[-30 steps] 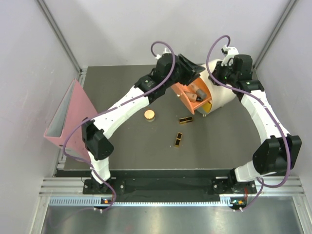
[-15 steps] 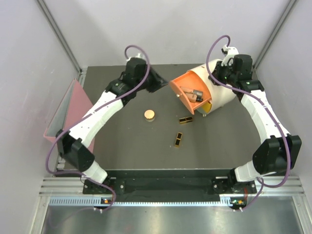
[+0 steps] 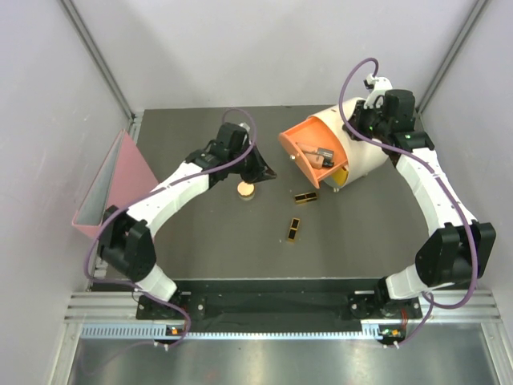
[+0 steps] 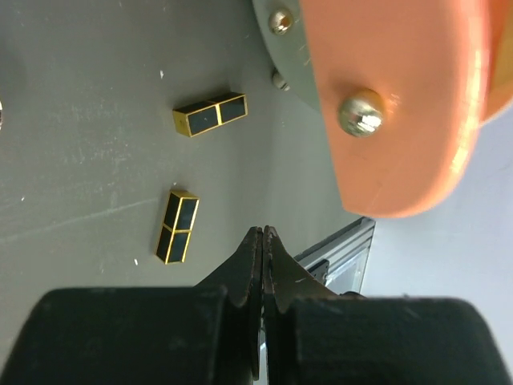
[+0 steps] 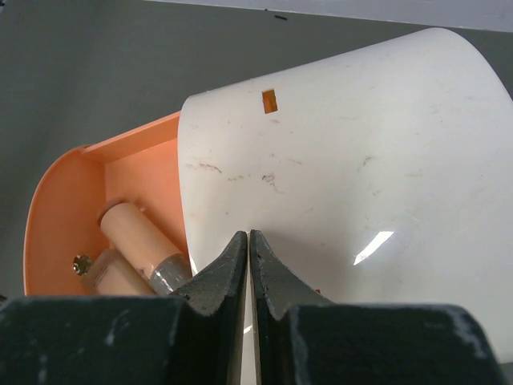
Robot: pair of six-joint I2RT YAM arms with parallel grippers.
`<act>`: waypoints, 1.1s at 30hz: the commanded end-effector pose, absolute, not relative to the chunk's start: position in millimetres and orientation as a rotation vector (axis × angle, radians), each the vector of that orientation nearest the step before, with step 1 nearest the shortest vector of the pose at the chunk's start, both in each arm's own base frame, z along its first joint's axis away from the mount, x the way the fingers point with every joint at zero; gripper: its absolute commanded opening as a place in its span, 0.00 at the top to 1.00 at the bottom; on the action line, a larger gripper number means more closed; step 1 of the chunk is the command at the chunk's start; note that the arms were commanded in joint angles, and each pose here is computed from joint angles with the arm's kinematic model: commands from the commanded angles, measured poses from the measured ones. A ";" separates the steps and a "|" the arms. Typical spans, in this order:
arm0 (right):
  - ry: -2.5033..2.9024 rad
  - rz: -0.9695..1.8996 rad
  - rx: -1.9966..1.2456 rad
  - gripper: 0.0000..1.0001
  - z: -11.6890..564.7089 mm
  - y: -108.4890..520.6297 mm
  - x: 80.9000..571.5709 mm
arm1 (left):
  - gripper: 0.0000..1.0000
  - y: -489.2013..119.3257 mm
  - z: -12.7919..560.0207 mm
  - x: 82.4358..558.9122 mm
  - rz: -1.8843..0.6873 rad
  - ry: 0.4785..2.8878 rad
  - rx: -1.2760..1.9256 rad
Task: Organize the makeup
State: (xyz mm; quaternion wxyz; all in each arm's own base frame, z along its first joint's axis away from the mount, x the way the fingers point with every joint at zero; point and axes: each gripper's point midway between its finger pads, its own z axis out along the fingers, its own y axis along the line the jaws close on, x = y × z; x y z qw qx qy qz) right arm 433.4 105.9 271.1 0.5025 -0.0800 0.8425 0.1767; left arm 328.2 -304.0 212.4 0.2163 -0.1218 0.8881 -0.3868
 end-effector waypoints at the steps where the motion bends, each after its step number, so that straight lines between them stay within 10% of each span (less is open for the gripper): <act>1: 2.400 0.376 -0.146 0.94 181.2 87.6 392.3 | 1.00 -328.1 219.2 341.0 -1.179 2.420 -0.263; 33: 2.402 0.367 -0.104 0.94 182.0 85.4 389.9 | 1.00 -419.4 262.9 405.3 -1.393 2.273 -0.179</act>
